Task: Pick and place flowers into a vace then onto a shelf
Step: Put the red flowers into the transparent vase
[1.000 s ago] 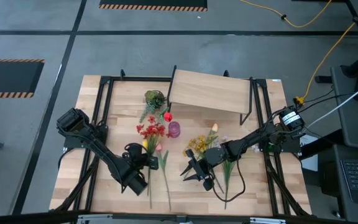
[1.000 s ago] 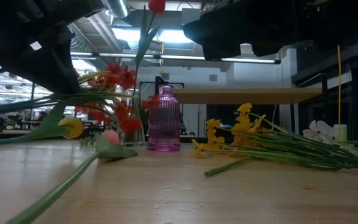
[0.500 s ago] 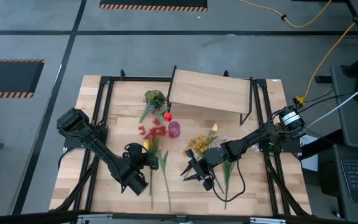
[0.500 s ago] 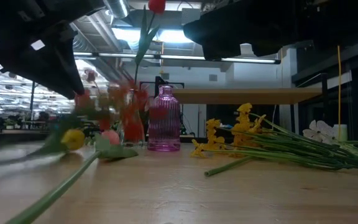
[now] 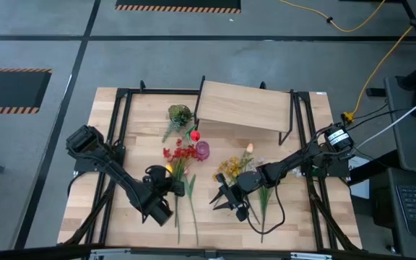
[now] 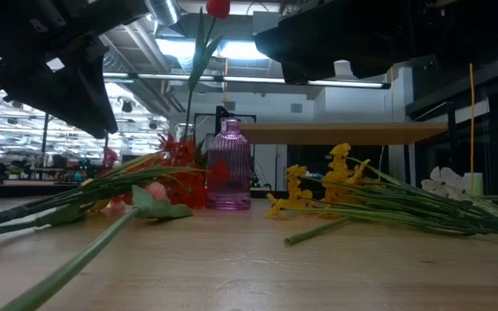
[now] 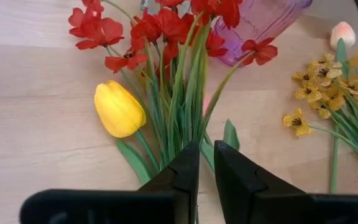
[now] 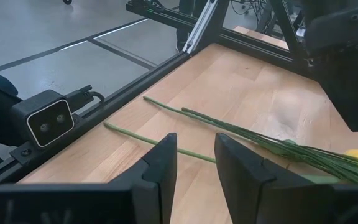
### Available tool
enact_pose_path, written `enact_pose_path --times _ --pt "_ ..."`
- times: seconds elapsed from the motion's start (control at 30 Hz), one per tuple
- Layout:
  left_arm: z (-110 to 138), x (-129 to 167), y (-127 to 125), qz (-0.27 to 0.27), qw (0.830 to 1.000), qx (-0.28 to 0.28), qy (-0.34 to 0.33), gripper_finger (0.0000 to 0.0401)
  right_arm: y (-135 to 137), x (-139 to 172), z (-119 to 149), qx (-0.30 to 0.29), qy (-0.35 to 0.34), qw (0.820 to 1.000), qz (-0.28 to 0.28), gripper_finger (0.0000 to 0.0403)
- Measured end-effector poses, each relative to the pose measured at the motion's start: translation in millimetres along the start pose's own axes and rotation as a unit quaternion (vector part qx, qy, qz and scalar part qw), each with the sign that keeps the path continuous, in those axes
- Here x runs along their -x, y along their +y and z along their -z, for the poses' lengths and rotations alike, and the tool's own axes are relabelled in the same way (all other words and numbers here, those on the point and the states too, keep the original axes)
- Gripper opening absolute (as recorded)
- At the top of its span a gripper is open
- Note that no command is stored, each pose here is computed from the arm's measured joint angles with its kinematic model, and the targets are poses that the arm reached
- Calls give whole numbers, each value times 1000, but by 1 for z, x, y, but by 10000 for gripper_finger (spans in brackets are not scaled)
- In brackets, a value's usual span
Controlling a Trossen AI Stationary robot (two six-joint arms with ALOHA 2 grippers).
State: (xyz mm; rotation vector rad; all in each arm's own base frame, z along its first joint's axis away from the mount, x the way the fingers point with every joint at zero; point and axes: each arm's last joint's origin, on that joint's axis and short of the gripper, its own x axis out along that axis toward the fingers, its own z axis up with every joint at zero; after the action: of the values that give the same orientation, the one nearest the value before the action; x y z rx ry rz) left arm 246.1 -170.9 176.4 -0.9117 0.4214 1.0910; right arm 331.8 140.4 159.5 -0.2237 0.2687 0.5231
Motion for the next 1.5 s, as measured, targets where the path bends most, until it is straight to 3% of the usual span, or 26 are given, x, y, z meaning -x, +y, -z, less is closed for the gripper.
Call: enact_pose_path --times 0.57,0.93,1.23,1.5 --pt "-10 -20 -11 -57 996 -23 70 133 0 0 0 0 0 1000 0 113" --pt "-9 -39 -13 -99 989 -40 103 136 0 0 1 0 4 1000 -1 113" --pt "-10 -43 -19 -81 990 -43 111 134 0 0 1 -1 6 1000 -1 113" --pt "-6 -47 -17 -101 985 -46 133 134 0 0 1 -1 7 1000 -1 113"
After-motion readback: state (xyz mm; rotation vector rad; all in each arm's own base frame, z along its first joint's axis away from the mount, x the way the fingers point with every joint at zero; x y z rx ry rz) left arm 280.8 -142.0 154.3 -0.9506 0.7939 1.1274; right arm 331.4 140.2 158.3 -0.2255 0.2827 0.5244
